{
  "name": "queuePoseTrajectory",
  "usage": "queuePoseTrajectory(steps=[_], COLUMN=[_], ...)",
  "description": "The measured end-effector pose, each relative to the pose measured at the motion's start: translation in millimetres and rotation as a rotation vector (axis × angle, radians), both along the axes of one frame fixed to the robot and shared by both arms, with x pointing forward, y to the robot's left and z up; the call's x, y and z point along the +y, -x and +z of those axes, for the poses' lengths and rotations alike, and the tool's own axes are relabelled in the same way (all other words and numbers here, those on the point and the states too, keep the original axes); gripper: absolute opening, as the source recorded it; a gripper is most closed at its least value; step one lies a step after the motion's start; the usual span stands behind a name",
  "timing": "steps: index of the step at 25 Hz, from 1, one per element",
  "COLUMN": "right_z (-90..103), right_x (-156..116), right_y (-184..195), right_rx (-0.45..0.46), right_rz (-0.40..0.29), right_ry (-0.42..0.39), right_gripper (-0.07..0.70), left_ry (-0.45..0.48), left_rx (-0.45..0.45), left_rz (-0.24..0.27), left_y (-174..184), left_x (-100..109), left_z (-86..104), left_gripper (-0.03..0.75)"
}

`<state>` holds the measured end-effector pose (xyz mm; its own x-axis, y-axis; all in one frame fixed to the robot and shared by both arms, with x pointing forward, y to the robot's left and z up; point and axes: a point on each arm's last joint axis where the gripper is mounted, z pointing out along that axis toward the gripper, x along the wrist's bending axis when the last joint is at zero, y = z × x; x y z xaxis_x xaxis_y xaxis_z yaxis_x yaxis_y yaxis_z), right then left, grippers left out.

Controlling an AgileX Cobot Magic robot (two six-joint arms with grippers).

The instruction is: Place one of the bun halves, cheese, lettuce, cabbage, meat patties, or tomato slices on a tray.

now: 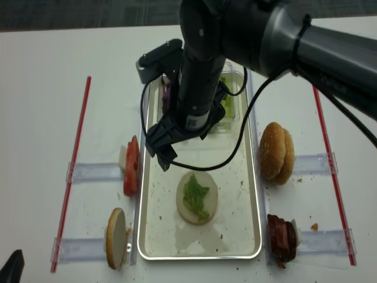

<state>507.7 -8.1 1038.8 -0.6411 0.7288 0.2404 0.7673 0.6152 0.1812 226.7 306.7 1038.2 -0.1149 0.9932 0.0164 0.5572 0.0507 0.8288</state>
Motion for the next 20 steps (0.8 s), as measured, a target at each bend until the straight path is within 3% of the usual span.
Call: queuePoseTrajectory(steps=[10, 20], right_z=[59.5, 68.4], right_x=[4.0, 1.2], right_y=[-11.3, -9.8], right_rx=[-0.153, -0.174], right_rz=[-0.013, -0.015], right_ry=[-0.073, -0.077], right_gripper=[0.692, 0.692], left_ry=[0.000, 0.000], left_rx=[0.000, 0.000], left_rz=[0.000, 0.000], left_y=[0.0, 0.0], left_x=[0.0, 0.0], left_z=[0.0, 0.0], left_gripper=[0.564, 0.564])
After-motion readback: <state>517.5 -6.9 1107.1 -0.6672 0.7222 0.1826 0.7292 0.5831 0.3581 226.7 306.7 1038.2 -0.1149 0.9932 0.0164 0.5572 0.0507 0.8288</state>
